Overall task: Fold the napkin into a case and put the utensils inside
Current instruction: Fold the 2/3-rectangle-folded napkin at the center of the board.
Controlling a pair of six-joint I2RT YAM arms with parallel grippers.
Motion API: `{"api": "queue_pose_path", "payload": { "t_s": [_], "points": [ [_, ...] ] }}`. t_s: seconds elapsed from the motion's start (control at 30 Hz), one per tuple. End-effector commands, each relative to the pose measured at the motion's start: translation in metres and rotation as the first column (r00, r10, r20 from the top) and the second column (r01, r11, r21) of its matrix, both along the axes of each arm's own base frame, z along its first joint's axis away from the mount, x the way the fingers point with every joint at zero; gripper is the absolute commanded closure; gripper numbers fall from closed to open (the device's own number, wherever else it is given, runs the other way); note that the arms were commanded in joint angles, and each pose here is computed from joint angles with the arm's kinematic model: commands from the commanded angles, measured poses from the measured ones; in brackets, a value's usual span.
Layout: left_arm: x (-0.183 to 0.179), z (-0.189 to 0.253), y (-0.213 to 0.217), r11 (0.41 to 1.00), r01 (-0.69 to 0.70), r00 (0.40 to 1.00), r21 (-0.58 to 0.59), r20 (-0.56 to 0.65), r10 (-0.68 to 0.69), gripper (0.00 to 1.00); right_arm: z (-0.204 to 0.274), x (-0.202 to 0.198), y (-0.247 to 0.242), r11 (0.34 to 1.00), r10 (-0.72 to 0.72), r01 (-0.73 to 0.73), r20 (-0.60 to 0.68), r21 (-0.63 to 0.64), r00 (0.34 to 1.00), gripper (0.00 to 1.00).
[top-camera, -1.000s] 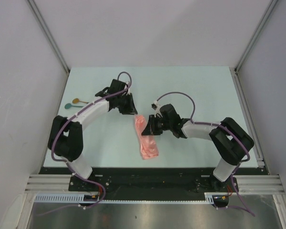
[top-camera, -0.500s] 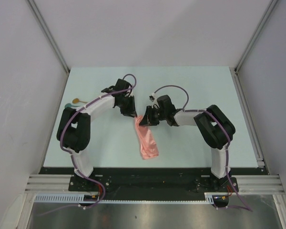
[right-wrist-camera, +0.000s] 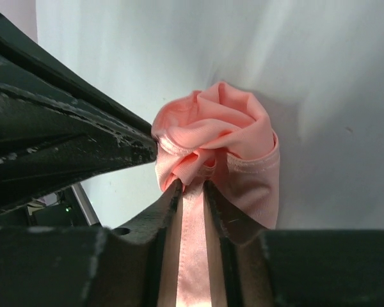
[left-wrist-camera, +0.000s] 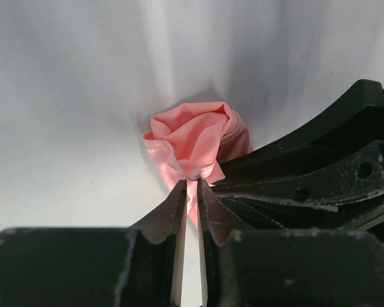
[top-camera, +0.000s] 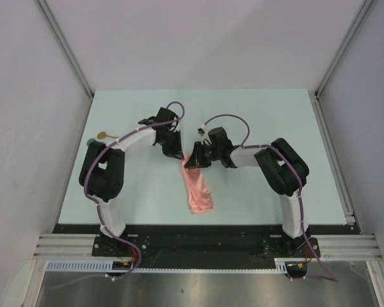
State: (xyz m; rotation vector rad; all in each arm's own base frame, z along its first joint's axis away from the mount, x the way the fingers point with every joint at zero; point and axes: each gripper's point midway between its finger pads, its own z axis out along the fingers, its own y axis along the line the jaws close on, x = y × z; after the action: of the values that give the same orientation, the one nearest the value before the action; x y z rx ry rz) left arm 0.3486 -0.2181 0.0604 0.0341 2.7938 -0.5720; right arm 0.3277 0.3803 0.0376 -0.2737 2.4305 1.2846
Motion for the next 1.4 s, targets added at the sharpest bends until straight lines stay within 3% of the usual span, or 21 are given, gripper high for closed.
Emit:
{"api": "queue_pose_path", "payload": {
  "t_s": [0.0, 0.1, 0.27, 0.37, 0.43, 0.57, 0.63, 0.8, 0.93, 1.2, 1.37],
  "points": [
    [0.006, 0.002, -0.003, 1.000, 0.022, 0.999, -0.019, 0.024, -0.022, 0.86, 0.011, 0.018, 0.006, 0.999, -0.012, 0.010, 0.049, 0.030, 0.999, 0.84],
    [0.007, 0.002, -0.004, 1.000, 0.020, 0.999, -0.023, 0.028, -0.020, 0.91, 0.015, 0.017, 0.005, 0.999, -0.009, 0.008, 0.052, 0.035, 0.999, 0.95],
    [0.010, 0.004, -0.008, 0.999, 0.022, 0.999, -0.042, 0.031, -0.021, 0.92, 0.022, 0.016, 0.001, 0.999, -0.022, 0.019, 0.073, 0.035, 0.997, 1.00],
    [0.009, 0.011, -0.006, 0.999, 0.014, 0.999, -0.038, 0.041, -0.012, 0.82, 0.028, 0.015, -0.001, 0.999, -0.030, 0.027, 0.082, 0.033, 0.996, 1.00],
    [0.008, 0.015, -0.001, 1.000, 0.000, 0.998, -0.027, 0.061, 0.002, 0.67, 0.028, 0.013, -0.002, 0.999, -0.028, 0.026, 0.075, 0.032, 0.997, 1.00],
    [0.000, 0.030, 0.011, 0.999, -0.033, 0.992, -0.006, 0.121, 0.034, 0.63, 0.032, 0.010, -0.004, 0.998, -0.038, 0.034, 0.076, 0.049, 0.996, 1.00],
    [0.000, 0.043, 0.014, 0.998, -0.053, 0.985, -0.018, 0.161, 0.056, 0.67, 0.033, 0.008, -0.005, 0.998, -0.040, 0.037, 0.073, 0.052, 0.997, 1.00],
    [-0.004, 0.030, 0.004, 0.998, -0.032, 0.994, -0.058, 0.105, 0.038, 0.76, 0.039, 0.008, -0.006, 0.997, -0.050, 0.045, 0.083, 0.067, 0.995, 1.00],
    [-0.003, 0.015, -0.009, 0.994, -0.019, 0.998, -0.105, 0.055, 0.025, 0.76, 0.044, 0.007, -0.006, 0.996, -0.054, 0.048, 0.086, 0.080, 0.995, 1.00],
    [0.011, 0.010, -0.009, 0.997, -0.025, 0.998, -0.071, 0.058, 0.029, 0.78, 0.043, 0.010, -0.001, 0.994, -0.051, 0.043, 0.077, 0.105, 0.996, 1.00],
    [0.013, 0.010, -0.010, 0.997, -0.027, 0.997, -0.076, 0.066, 0.032, 0.93, 0.040, 0.010, 0.003, 0.993, -0.043, 0.035, 0.072, 0.117, 0.997, 1.00]
  ]
}}
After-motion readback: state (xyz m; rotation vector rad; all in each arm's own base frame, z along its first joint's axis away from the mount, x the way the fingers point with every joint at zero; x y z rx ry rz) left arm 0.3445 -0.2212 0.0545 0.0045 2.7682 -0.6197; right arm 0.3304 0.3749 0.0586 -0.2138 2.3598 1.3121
